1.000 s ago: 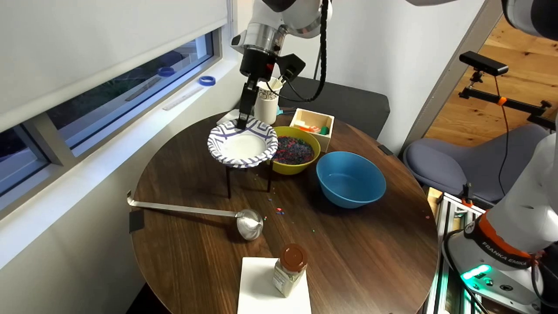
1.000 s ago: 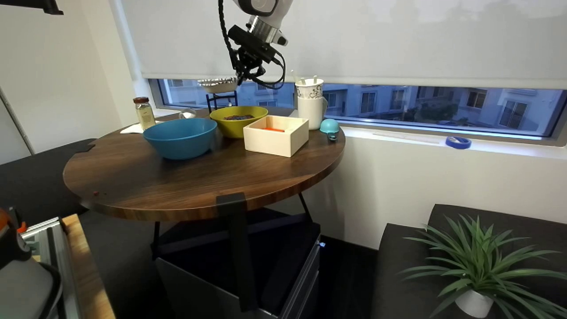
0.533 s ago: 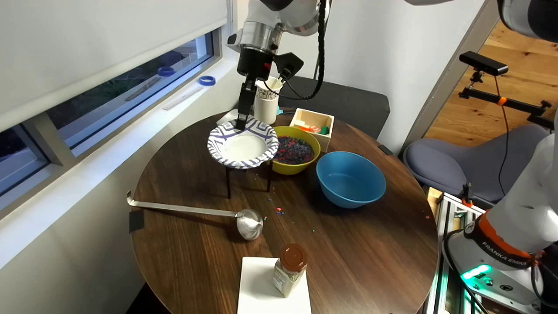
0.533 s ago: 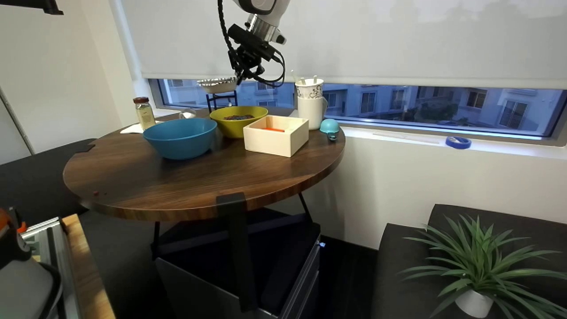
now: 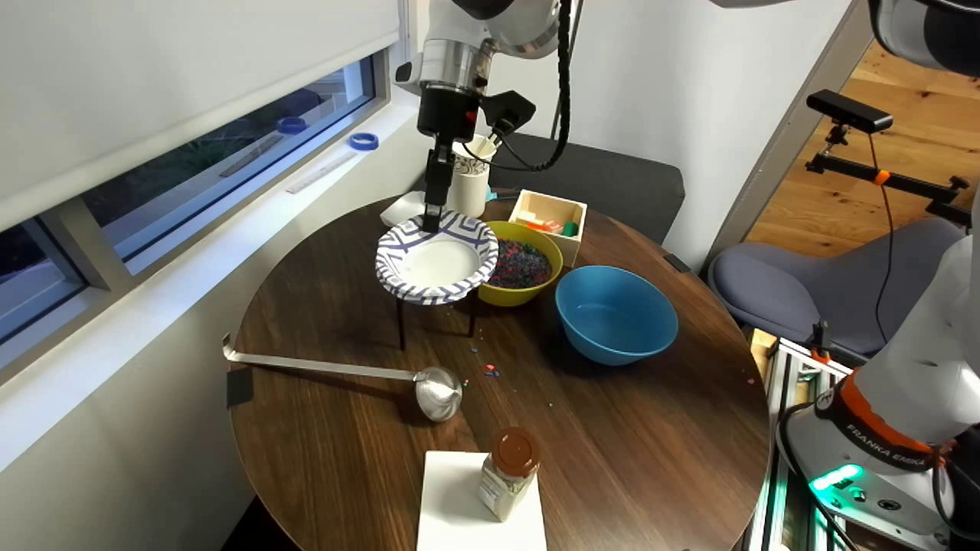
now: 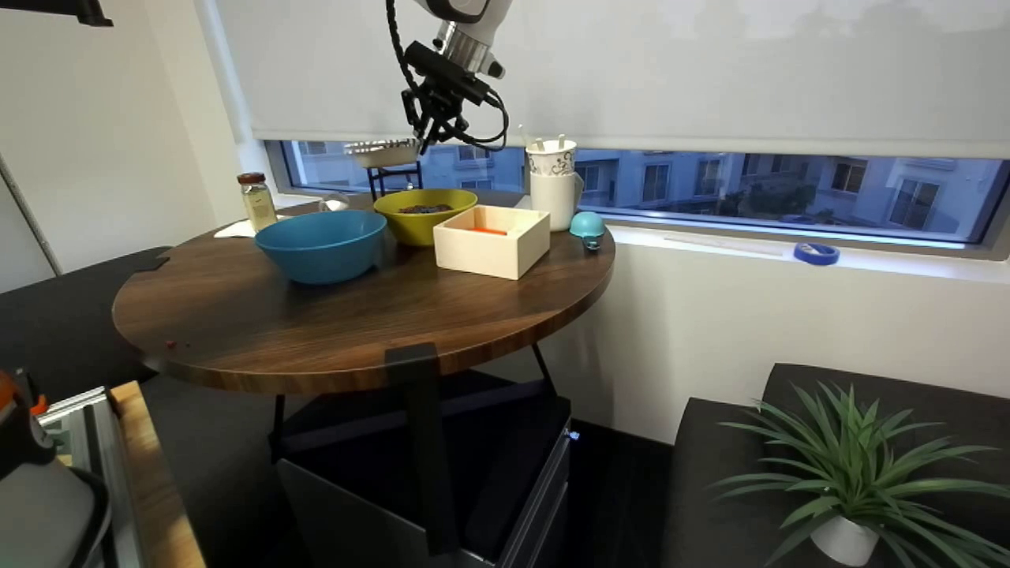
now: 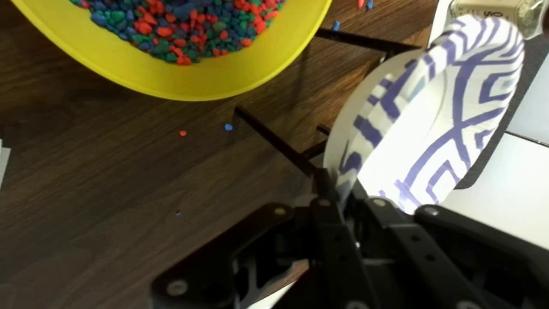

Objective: Pour the contents of the white plate into the yellow bowl and then put the white plate on the tripod stand

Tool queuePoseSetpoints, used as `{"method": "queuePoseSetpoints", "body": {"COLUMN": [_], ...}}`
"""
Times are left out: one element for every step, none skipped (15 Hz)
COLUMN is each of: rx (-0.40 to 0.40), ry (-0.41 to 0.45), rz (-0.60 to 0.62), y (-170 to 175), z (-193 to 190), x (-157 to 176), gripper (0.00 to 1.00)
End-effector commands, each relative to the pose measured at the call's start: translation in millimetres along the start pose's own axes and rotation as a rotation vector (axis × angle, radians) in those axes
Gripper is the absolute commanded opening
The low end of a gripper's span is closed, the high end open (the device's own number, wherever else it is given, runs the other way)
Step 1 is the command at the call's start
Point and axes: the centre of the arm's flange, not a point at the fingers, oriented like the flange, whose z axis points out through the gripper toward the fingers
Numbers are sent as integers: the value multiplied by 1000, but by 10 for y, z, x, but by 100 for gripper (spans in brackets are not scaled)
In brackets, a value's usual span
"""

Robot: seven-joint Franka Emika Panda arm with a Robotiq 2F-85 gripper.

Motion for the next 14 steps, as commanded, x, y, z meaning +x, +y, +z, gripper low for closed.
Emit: {"method": "queuePoseSetpoints", "body": {"rx": [-53, -69, -81, -103, -131, -168, -207, -255, -293, -324, -386, -426, -475, -520], "ry": [-6, -1, 13, 27, 34, 36, 44, 45, 36, 1, -18, -41, -53, -72], "rz": [-22, -30, -43, -54, -72, -86, -104, -121, -130, -101, -75, -54, -34, -15], "y": [-6, -21, -47, -69, -118, -186, -255, -385, -495, -653, -783, -904, -1035, -1128], "z": [-45, -70, -108, -143, -207, -277, -353, -456, -542, -636, -701, -749, -794, -823], "x": [8, 1, -11, -12, -24, -46, -68, -117, -150, -231, -308, -399, -533, -642], "gripper": [45, 52, 61, 67, 76, 83, 89, 98, 100, 100, 100, 100, 100, 100]}}
